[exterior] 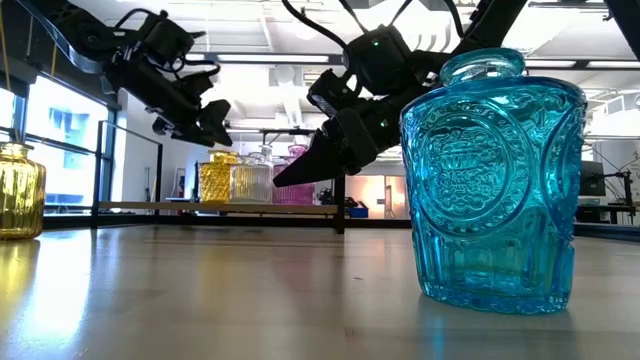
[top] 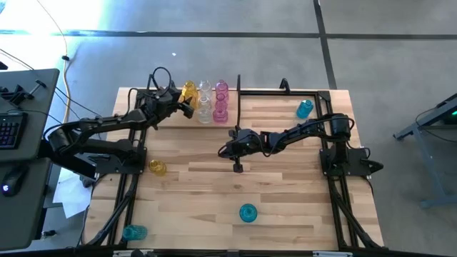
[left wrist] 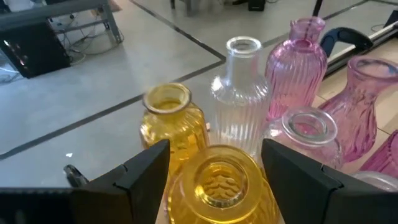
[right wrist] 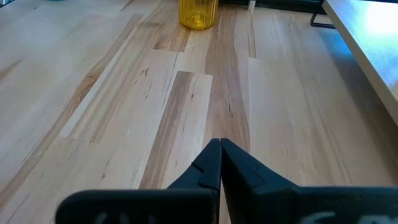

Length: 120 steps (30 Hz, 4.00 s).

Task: Sort vases onto shelf
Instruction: Put the yellow vase on the shelf

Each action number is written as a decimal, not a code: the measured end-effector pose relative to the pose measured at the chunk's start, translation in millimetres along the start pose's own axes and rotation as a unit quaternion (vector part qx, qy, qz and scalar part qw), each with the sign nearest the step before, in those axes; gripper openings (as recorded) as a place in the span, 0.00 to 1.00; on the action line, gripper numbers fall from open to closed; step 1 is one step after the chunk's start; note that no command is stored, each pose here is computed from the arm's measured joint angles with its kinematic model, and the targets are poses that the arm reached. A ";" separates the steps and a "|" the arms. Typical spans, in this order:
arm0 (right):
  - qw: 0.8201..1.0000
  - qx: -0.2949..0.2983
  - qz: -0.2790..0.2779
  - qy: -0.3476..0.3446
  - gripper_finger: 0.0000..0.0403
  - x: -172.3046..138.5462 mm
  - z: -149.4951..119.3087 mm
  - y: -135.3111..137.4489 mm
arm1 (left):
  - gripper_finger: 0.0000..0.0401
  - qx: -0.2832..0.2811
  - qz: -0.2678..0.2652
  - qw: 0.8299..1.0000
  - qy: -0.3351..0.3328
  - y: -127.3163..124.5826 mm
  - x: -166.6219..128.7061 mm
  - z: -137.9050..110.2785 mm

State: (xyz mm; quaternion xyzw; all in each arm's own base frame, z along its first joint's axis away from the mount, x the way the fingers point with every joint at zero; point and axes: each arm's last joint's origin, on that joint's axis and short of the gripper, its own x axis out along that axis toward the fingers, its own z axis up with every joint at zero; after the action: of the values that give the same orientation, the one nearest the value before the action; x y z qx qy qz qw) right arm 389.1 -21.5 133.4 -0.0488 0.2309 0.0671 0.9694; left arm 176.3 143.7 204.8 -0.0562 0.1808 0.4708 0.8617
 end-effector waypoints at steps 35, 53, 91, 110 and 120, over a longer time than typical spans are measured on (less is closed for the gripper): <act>1.000 0.022 -0.004 -0.017 0.00 -12.8 15.2 -2.0 | 0.23 0.133 -0.334 0.933 -0.021 -64.5 -121.1 -5.8; 0.993 -0.016 0.004 -0.120 0.00 -20.7 18.0 -9.1 | 0.07 0.182 -0.425 0.860 0.215 -105.5 -135.9 11.9; 0.968 0.041 -0.010 -0.248 0.00 -66.1 -30.0 -18.4 | 0.41 0.193 -0.084 0.794 0.571 -95.1 -164.2 -34.3; 0.968 0.043 -0.009 -0.248 0.00 -66.1 -29.9 -18.4 | 0.17 0.183 -0.067 0.779 0.596 -92.4 -162.0 -46.6; 0.968 0.043 -0.009 -0.249 0.00 -66.0 -29.8 -18.5 | 0.22 0.195 -0.080 0.785 0.582 -93.5 -160.8 -45.7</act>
State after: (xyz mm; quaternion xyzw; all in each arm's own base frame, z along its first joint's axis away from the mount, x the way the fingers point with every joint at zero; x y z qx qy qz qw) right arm 320.4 -50.6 138.1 0.0095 -0.0151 0.0582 0.9981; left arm 163.3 -47.2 214.2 -0.1648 0.7307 0.2326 0.6203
